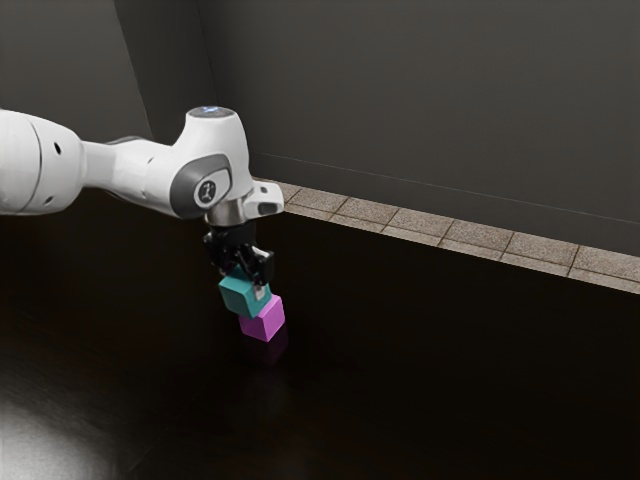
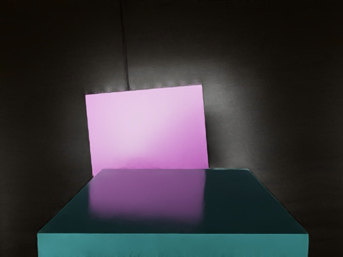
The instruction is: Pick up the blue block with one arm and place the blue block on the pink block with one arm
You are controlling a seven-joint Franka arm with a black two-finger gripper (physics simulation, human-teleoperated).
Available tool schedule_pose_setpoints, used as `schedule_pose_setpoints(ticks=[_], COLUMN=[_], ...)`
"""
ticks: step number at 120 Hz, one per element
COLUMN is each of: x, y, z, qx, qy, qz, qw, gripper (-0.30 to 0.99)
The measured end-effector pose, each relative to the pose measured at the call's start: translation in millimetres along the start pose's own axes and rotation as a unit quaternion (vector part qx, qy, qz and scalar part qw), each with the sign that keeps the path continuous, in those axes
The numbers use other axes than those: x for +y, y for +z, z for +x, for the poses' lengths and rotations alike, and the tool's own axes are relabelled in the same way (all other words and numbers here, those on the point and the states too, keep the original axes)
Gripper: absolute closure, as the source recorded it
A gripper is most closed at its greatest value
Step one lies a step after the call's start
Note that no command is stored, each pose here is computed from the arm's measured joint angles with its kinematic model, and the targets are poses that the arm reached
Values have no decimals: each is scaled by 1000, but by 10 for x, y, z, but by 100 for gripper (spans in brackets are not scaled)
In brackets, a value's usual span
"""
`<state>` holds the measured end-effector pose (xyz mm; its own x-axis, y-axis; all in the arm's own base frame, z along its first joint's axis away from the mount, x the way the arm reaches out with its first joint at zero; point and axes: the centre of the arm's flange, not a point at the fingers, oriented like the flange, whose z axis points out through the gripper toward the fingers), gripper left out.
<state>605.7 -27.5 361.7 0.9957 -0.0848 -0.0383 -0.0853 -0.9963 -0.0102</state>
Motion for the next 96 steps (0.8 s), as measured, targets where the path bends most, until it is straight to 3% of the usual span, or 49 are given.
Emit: schedule_pose_setpoints(ticks=[96], x=[-179], y=[132], z=[440], qx=[-38], qy=[-12], qz=[1], qw=[999], gripper=[29])
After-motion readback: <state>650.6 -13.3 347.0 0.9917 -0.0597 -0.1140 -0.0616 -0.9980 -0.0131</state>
